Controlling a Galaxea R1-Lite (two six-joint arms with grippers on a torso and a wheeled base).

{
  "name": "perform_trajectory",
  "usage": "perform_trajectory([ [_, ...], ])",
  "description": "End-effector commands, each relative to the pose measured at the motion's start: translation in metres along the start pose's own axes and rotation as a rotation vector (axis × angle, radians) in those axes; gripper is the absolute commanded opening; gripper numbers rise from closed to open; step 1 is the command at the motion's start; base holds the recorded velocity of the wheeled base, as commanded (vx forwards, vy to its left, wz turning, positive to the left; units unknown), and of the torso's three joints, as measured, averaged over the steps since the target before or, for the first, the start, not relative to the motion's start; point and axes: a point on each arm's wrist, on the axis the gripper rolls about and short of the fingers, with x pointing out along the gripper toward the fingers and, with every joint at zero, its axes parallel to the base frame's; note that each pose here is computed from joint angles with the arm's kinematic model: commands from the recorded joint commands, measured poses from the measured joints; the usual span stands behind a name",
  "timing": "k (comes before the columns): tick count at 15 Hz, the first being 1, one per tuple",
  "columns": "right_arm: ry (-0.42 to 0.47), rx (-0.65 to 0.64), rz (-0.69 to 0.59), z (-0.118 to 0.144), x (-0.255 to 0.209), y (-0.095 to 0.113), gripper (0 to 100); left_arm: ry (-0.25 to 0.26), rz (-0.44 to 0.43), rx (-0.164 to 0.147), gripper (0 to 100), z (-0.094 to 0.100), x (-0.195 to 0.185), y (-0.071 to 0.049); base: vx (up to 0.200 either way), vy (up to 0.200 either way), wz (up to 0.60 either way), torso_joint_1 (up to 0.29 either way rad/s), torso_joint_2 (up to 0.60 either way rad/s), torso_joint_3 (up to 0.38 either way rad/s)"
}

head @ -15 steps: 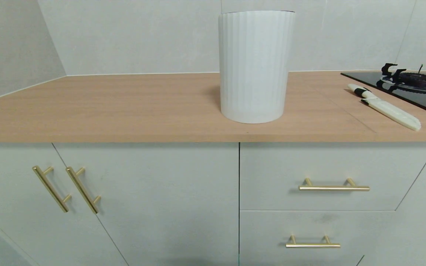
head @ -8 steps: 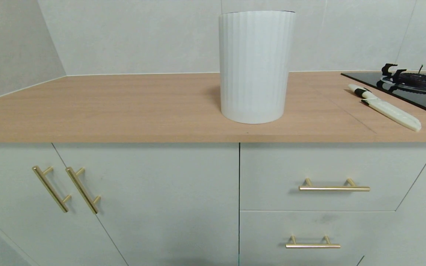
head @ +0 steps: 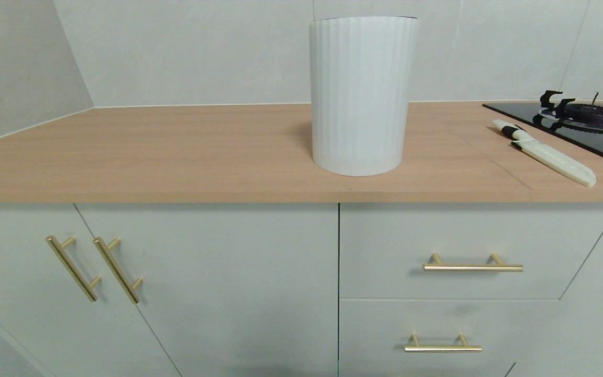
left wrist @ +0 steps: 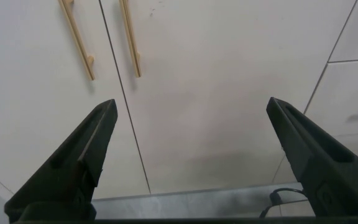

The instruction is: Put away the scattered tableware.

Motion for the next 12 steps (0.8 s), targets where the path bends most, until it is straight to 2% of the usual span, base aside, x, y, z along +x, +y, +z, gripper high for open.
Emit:
perform_trajectory([
  [1,0.001,0.0,0.0,0.0001,0.0001,0.0,100,0.0,0.0,0.001,100,0.0,0.0,0.0,0.0,0.0,0.0,0.046,-0.21,-0.159],
  [4,0.001,0.0,0.0,0.0001,0.0001,0.0,100,0.0,0.0,0.001,100,0.0,0.0,0.0,0.0,0.0,0.0,0.076,-0.25,-0.264],
  [12,0.001,0.0,0.0,0.0001,0.0001,0.0,100,0.0,0.0,-0.001,100,0.0,0.0,0.0,0.0,0.0,0.0,0.175,-0.49,-0.29],
])
